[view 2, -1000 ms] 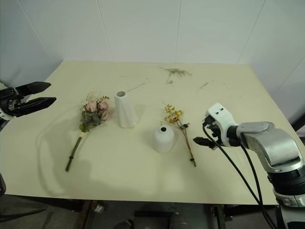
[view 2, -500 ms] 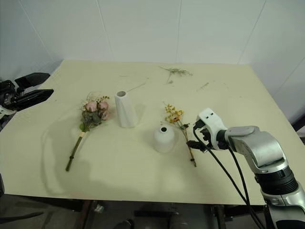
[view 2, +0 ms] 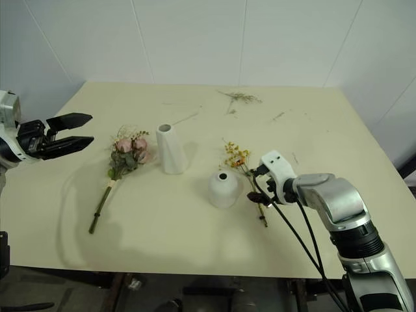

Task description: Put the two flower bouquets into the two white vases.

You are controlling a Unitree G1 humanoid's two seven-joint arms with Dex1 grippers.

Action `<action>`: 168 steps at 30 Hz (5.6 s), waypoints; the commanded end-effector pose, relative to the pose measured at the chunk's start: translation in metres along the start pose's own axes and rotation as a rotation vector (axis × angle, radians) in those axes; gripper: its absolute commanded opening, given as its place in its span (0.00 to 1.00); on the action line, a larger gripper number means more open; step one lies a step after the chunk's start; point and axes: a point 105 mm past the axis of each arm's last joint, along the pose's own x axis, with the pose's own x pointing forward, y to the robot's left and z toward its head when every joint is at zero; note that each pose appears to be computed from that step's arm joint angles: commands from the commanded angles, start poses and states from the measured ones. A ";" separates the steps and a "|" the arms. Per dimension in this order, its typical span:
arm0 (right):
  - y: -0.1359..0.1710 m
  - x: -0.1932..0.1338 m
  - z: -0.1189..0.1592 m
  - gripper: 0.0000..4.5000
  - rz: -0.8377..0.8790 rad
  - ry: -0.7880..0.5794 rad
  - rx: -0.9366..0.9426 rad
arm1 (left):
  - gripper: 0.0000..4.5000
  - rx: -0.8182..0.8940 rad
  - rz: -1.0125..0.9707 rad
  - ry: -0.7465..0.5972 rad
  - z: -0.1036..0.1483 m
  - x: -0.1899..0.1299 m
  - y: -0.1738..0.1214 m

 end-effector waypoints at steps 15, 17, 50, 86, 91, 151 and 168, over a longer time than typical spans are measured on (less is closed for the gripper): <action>-0.019 0.008 0.009 1.00 -0.090 0.026 0.010 | 0.98 0.127 -0.381 0.000 0.010 0.045 -0.042; -0.020 0.008 0.010 1.00 -0.093 0.024 0.011 | 0.98 0.130 -0.406 0.017 0.008 0.046 -0.046; -0.024 0.012 0.010 0.01 -0.168 0.046 0.066 | 1.00 0.136 -0.624 0.074 -0.009 0.066 -0.083; 0.018 -0.077 0.175 0.01 -0.179 -1.251 0.035 | 1.00 0.112 -0.419 0.091 -0.012 0.039 -0.051; 0.044 -0.073 0.175 0.01 -0.114 -1.286 0.007 | 1.00 0.110 -0.416 0.087 -0.011 0.039 -0.050; 0.088 -0.037 0.103 0.01 0.049 -1.204 -0.003 | 1.00 0.055 -0.438 0.095 -0.015 0.044 -0.052; 0.084 -0.035 0.086 0.01 0.028 -1.172 -0.030 | 1.00 0.055 -0.444 0.096 -0.015 0.047 -0.052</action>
